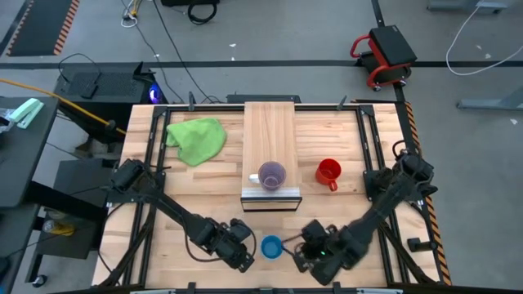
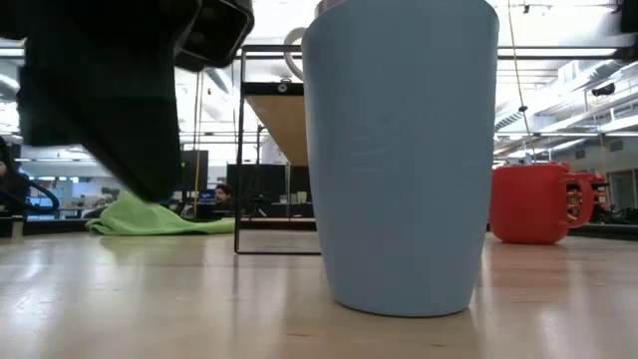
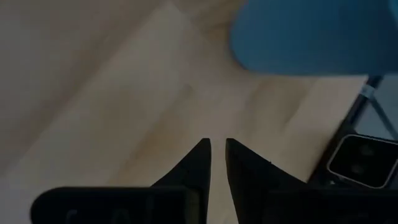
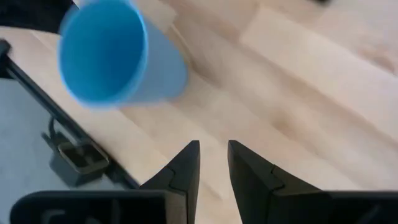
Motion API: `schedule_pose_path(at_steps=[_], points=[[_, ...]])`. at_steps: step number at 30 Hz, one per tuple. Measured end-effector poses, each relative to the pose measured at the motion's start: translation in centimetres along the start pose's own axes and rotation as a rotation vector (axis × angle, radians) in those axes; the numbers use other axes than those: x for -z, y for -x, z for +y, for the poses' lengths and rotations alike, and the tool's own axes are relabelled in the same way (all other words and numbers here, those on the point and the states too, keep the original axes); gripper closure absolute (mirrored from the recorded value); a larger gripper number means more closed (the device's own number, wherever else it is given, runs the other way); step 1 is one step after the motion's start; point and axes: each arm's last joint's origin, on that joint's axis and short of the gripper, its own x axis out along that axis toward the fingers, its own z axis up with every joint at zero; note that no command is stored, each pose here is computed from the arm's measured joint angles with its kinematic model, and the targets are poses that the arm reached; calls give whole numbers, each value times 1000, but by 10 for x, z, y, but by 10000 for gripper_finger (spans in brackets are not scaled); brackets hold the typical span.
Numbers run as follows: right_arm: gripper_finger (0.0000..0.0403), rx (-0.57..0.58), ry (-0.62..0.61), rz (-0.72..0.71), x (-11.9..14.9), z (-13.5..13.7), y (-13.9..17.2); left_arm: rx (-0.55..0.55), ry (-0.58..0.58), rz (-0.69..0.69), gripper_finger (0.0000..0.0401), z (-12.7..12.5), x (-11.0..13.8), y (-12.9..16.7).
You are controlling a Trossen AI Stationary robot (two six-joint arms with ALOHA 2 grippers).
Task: Stack small to large cups/mugs on shelf
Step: Put the blue cup on the shelf
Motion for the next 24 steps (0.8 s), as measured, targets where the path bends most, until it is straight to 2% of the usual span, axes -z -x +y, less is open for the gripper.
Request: schedule_pose_path(at_steps=[4,8,12,19,24], points=[[312,-19,-36,-45,26,-8,12,35,-8,-25,340,-5,12,-6],[312,-48,-68,-67,41,-13,19,30,-25,-80,337,-7,22,-4],[312,-65,-52,-110,45,-16,20,8,-42,-167,339,-7,24,-3],[312,-76,-12,-128,45,-15,20,53,-62,-220,333,-12,22,-15],[312,-94,5,-134,47,-15,21,5,-91,-266,333,-5,32,-22]])
